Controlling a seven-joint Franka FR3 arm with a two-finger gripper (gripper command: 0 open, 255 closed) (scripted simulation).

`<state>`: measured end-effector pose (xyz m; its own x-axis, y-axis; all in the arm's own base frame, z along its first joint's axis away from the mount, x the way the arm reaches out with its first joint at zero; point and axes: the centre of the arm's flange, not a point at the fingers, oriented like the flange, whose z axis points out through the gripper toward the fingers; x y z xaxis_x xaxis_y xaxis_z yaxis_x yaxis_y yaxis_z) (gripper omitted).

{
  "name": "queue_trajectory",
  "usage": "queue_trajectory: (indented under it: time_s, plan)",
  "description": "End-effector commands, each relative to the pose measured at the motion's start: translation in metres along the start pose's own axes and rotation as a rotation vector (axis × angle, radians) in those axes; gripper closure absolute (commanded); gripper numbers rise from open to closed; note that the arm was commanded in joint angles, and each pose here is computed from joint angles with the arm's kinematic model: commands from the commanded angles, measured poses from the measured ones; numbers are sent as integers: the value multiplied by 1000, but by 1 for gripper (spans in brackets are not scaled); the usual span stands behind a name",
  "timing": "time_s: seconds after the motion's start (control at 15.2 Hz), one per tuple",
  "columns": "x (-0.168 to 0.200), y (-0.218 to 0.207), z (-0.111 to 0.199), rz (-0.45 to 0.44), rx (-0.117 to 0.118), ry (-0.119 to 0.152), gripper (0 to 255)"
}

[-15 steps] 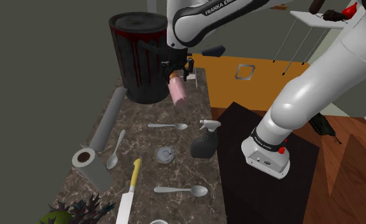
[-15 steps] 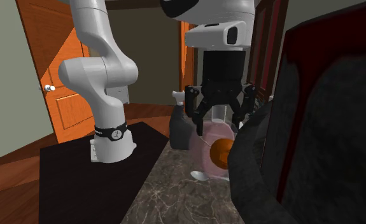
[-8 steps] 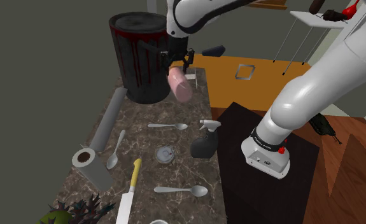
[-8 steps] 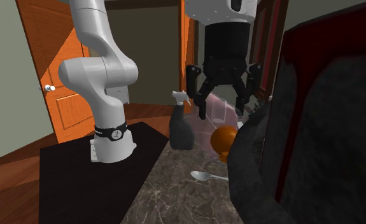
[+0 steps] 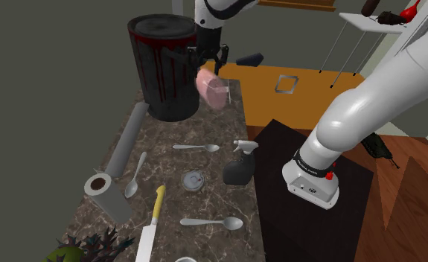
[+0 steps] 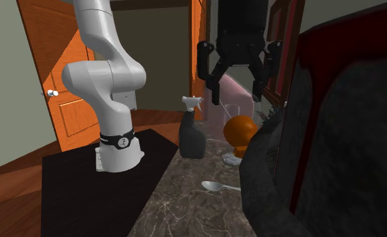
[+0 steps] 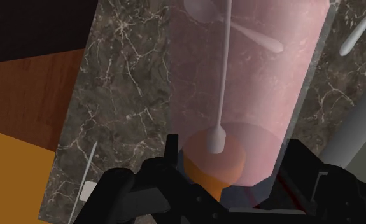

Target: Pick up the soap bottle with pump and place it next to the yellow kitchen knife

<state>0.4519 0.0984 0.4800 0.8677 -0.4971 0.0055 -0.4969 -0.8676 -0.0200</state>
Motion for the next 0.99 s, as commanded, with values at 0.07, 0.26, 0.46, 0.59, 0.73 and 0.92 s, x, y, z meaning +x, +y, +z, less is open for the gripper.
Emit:
queue_trajectory:
  time_s: [0.07,0.26,0.46,0.59,0.73,0.92]
  plan:
    - [0,-1,-17,0,0,0,255]
    - [0,-1,-32,0,0,0,255]
    - [0,-1,-48,0,0,0,255]
    - [1,-2,-59,0,0,0,255]
    - [1,-2,-69,0,0,0,255]
    - [1,-2,-84,0,0,0,255]
